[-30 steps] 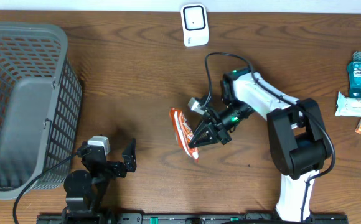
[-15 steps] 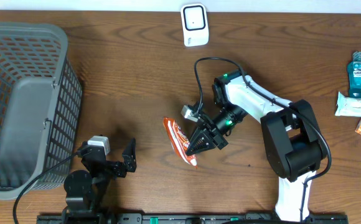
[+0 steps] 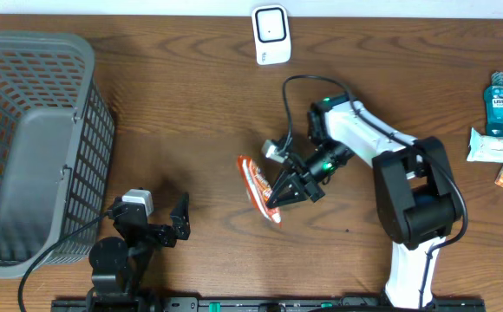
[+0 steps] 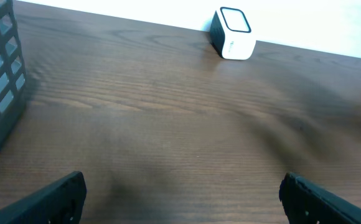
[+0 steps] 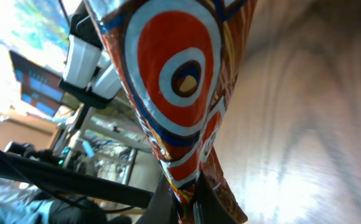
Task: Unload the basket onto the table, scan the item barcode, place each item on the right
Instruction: 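Hold the Toppo stick in front of the white scanner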
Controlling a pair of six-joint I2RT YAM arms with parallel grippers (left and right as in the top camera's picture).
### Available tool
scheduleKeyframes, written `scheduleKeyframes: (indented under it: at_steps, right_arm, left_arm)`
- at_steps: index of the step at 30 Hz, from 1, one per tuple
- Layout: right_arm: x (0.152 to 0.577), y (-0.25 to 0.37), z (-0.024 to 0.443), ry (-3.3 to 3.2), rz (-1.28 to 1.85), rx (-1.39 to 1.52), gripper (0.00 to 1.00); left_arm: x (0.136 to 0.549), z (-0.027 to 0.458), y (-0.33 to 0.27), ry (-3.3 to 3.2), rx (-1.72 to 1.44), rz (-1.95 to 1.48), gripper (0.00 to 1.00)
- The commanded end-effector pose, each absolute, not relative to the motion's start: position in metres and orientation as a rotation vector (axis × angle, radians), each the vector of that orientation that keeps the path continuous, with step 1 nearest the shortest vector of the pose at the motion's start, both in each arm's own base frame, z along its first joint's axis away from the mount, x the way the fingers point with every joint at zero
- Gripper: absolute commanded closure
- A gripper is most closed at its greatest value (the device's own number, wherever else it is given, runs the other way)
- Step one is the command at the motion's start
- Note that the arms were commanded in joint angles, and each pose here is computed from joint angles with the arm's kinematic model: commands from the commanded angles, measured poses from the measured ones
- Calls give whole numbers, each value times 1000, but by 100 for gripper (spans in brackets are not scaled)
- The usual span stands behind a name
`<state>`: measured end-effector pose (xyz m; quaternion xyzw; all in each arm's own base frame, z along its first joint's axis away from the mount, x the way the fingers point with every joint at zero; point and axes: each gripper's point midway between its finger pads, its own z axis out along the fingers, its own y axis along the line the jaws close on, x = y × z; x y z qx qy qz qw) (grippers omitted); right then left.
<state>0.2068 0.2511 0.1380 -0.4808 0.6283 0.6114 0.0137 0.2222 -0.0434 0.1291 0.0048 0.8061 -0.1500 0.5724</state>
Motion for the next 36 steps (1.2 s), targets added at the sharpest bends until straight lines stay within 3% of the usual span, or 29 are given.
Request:
scheduleKeyframes:
  at_steps: [1,13,22,28,36]
  right_arm:
    - [222,248,142,1937,1894,-1406,99]
    - [268,248,107,2239,1756,-1202,99]
    - [329,239,92,2588,1330,-1066,99]
    - [392,200,93,2849,691,-776,99]
    - [443,185,93,2787,421,-570,99]
  left_arm:
    - [220,118,-45,1923,10,-366,2]
    - [220,118,-45,1923,10,-366,2]
    - [220,118,-45,1923,10,-366,2]
    - [220,118,-45,1923,10,-366,2]
    - [220,118,-45,1923,10,-366,2]
